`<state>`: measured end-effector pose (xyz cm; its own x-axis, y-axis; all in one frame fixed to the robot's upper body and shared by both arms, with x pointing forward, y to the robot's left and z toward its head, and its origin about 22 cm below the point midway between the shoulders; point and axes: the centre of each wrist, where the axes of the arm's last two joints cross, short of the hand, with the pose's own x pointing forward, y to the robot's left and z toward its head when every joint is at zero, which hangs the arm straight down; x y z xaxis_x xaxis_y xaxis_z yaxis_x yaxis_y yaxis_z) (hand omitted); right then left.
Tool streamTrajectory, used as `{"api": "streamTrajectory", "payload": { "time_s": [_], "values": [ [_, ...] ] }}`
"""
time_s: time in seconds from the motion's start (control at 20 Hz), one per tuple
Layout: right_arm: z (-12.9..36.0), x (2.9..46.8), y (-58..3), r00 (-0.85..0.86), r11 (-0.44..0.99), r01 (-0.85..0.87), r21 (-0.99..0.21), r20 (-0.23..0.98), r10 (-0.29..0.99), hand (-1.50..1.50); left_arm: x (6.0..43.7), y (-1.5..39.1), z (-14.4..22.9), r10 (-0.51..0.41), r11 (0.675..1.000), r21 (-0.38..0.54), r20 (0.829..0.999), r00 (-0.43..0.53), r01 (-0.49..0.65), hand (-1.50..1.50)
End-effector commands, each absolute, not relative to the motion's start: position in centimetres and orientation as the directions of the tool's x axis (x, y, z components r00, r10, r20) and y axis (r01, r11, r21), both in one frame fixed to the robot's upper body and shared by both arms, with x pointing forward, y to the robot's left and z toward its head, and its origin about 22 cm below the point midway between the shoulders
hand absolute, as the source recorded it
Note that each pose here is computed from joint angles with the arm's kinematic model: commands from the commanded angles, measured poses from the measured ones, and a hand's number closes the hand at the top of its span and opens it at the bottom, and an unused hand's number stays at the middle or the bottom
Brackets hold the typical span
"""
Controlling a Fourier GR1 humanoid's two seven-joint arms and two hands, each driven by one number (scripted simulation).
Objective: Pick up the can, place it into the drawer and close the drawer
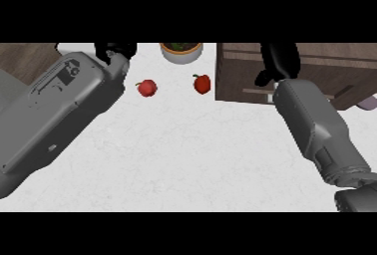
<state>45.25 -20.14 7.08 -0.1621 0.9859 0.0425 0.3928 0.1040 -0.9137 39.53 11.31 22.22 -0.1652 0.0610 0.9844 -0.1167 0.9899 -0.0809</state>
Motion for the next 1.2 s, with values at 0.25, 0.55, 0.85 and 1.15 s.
{"api": "streamTrajectory", "payload": {
  "time_s": [0.25, 0.55, 0.85, 1.15],
  "values": [
    [11.6, 47.0, -20.4, -0.103, 0.089, 0.44, -0.894, 0.048, 0.994, -1.5, 38.7, 11.3, 21.9, 0.071, 0.991, -0.087, 0.986, -0.149, -0.102, -1.5],
    [11.8, 47.1, -19.2, -0.266, 0.308, 0.323, -0.895, 0.226, 0.937, -1.5, 38.4, 12.4, 22.4, 0.076, 0.992, -0.089, 0.986, -0.148, -0.087, -1.5],
    [11.1, 47.0, -18.0, -0.252, 0.66, 0.229, -0.716, 0.611, 0.751, -1.5, 38.2, 12.8, 23.2, 0.072, 0.993, -0.086, 0.986, -0.15, -0.085, -1.5],
    [12.5, 47.4, -20.2, -0.293, 0.741, 0.225, -0.632, 0.682, 0.67, -1.5, 37.3, 13.1, 22.1, 0.068, 0.995, -0.077, 0.989, -0.129, -0.068, -1.5]
  ]
}}
